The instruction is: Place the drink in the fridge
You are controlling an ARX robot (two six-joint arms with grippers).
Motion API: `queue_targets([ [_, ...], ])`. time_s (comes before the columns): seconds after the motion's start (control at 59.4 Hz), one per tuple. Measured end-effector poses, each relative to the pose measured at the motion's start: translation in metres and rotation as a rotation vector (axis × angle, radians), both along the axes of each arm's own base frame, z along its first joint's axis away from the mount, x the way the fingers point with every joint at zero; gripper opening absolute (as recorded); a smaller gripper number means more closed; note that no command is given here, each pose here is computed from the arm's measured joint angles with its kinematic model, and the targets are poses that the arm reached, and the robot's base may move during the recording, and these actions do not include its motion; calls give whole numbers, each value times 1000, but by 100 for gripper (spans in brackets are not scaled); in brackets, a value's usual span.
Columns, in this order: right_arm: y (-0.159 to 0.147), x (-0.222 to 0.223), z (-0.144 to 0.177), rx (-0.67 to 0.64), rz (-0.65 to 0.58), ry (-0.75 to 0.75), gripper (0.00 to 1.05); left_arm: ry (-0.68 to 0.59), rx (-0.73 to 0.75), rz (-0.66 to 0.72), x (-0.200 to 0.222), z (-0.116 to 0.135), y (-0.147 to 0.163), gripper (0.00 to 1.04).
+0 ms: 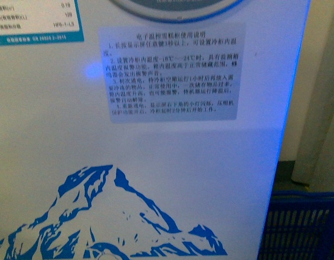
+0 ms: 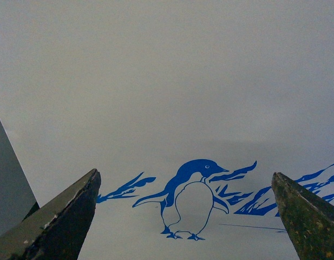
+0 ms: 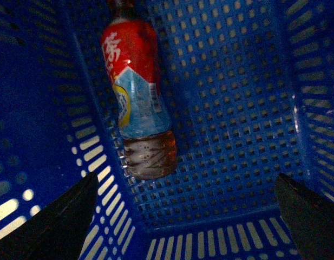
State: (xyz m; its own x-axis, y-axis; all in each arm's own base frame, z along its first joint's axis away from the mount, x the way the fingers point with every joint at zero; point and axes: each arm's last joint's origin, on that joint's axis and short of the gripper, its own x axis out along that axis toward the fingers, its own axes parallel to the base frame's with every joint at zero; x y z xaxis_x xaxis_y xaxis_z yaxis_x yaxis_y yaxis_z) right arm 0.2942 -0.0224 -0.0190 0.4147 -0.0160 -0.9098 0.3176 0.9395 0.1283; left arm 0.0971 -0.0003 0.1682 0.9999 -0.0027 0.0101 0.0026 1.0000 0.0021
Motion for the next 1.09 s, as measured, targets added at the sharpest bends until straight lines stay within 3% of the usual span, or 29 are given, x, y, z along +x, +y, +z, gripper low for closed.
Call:
queue_targets([
  [0.151, 7, 27, -51, 13, 11, 50, 97, 0, 0, 0, 0, 0, 0, 97],
  [0.168, 25, 56, -111, 33, 43, 92, 97, 0, 0, 0, 0, 0, 0, 97],
  [0.252, 32, 59, -129, 37, 56, 112, 97, 0, 0, 0, 0, 0, 0, 97],
  [0.909, 45, 73, -173, -10, 74, 172, 97, 0, 0, 0, 0, 0, 0, 97],
  [1.094, 45, 72, -173, -24, 72, 177, 76, 0, 0, 0, 0, 0, 0, 97],
])
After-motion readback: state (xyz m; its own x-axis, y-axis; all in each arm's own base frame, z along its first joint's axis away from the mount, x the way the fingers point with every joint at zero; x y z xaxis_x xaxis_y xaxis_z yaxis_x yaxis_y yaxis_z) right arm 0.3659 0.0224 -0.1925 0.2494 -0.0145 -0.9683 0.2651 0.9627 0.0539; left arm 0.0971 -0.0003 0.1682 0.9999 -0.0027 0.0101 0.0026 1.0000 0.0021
